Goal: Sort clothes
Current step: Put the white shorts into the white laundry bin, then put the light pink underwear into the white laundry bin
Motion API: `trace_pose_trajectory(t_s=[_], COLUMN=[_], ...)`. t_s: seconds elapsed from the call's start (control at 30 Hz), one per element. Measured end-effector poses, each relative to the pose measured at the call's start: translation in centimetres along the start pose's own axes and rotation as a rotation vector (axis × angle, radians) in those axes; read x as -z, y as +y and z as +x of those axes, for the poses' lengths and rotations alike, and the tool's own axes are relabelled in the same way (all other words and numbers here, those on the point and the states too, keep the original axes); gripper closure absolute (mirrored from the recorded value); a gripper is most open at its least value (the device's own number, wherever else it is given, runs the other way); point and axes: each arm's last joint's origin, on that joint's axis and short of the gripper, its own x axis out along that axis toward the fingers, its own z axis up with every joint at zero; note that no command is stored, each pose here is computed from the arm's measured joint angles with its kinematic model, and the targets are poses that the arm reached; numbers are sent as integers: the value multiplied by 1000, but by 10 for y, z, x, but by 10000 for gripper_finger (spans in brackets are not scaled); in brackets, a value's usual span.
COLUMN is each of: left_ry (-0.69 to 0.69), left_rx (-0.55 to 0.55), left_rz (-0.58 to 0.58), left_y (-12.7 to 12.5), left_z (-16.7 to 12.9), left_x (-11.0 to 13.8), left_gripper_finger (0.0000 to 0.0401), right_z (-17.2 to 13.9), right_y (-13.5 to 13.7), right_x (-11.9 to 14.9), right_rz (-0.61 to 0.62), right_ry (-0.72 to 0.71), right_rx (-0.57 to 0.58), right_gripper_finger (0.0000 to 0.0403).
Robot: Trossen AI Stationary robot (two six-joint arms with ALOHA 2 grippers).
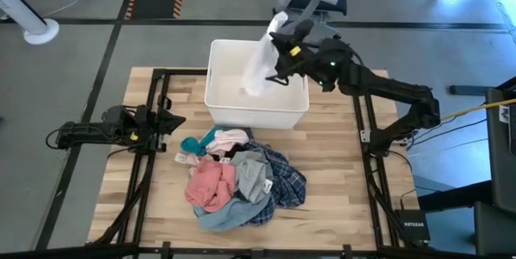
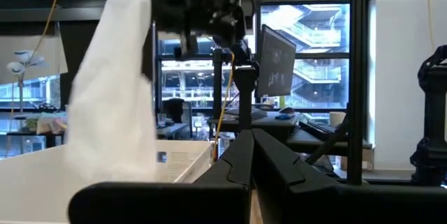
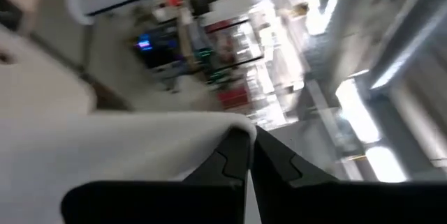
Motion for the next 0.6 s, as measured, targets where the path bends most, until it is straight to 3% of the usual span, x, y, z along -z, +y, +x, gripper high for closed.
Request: trace_pose_trajectory(t_s=[0.3, 0.6], left_ry=[0, 6], left_rx=[0, 0], left_rz=[6, 4], left_y=[0, 0], left_z=[0, 0], left_x=[0, 1], left_gripper_finger=[401, 401], right_z=[0, -5], right_y=[25, 38], right_x=[14, 20], right_rz=[152, 158], right_ry=[76, 134], right_rx=[-243, -374], right_gripper_finger=[375, 243])
